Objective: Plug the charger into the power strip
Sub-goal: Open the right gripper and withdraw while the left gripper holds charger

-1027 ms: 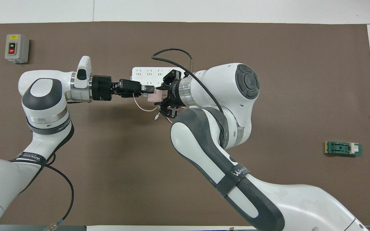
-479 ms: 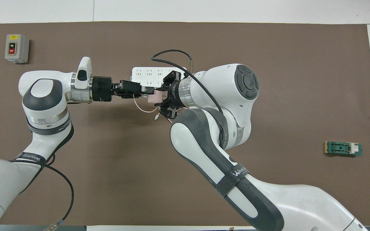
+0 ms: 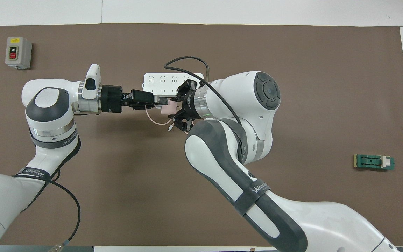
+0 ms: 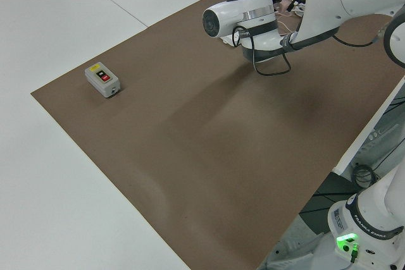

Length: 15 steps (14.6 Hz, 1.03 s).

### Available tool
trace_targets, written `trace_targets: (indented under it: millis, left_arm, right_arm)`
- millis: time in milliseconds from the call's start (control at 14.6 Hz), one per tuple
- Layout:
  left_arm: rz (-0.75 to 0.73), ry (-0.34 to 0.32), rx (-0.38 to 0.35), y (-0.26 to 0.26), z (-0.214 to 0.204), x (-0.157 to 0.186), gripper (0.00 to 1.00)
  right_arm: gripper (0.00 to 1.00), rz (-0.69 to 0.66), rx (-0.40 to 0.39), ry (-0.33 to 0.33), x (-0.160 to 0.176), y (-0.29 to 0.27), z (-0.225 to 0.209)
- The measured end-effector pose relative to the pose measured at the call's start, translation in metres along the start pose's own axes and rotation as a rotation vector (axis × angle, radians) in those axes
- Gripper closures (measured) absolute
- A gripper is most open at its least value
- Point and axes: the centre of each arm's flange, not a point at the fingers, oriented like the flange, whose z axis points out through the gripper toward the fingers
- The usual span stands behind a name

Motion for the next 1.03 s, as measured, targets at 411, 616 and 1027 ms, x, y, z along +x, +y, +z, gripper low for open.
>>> trace_targets:
  millis: [411,616,1027]
  left_arm:
    - [0.0,0.0,-0.001,0.0002,-0.0003,0.0,0.67]
    - [0.0,0.0,-0.001,0.0004,-0.0004,0.0,0.67]
    - [0.001,-0.015,-0.013,0.0032,0.0009,-0.0033,0.67]
  right_arm:
    - [0.53,0.0,0.0,0.0,-0.0003,0.0001,-0.0002]
    - [0.53,0.0,0.0,-0.001,-0.0005,0.0002,-0.0004]
    - [0.14,0.007,0.012,0.0,0.0034,-0.0051,-0.0044]
